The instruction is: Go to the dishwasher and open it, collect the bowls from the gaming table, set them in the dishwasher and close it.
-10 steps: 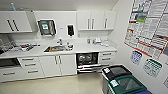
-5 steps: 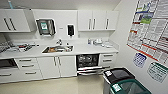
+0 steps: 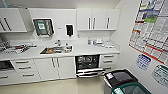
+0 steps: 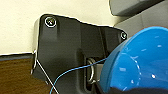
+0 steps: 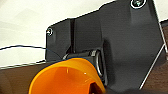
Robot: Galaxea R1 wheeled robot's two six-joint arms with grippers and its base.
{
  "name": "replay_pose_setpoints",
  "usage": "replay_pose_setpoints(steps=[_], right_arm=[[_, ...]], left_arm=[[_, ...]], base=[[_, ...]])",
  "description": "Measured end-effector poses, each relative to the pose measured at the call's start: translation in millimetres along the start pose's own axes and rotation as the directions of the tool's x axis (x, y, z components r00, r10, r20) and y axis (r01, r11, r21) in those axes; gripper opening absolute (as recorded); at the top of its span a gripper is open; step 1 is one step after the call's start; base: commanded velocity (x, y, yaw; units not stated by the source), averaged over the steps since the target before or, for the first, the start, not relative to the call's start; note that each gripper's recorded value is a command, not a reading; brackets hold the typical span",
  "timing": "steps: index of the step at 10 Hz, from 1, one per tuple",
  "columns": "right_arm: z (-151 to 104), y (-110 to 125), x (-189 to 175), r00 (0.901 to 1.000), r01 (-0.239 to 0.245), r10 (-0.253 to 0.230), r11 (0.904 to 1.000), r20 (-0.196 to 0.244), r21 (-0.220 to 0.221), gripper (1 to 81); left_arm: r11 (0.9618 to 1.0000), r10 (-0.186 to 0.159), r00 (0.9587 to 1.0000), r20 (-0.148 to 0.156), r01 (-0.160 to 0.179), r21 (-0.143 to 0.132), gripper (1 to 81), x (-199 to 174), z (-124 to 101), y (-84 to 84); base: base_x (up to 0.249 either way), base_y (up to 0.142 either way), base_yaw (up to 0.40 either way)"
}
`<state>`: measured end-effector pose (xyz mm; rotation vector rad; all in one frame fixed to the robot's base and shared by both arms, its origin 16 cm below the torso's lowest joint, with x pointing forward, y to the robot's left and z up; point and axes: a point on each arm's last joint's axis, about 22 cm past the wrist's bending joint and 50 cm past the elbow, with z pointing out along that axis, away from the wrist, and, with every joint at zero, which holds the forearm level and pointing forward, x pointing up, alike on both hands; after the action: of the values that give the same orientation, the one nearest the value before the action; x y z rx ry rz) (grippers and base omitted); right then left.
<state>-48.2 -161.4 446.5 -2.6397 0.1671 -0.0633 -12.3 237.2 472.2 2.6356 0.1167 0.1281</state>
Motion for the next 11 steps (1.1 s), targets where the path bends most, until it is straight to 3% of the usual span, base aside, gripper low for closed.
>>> replay_pose_setpoints(steps=[9,11], right_arm=[[-0.2,1.1,4.8,1.0,0.002,-0.002,1.0,-0.006,-0.001,1.0],[-0.4,1.4,4.5,1.0,0.002,-0.002,1.0,-0.006,-0.001,1.0]], left_arm=[[1.0,0.001,1.0,-0.006,-0.001,-0.006,1.0,3.1,1.6,3.3],[1.0,0.001,1.0,-0.005,-0.001,-0.006,1.0,2.7,1.5,3.0]], base=[[0.147,0.0,0.0],[0.144,0.066,0.0]])
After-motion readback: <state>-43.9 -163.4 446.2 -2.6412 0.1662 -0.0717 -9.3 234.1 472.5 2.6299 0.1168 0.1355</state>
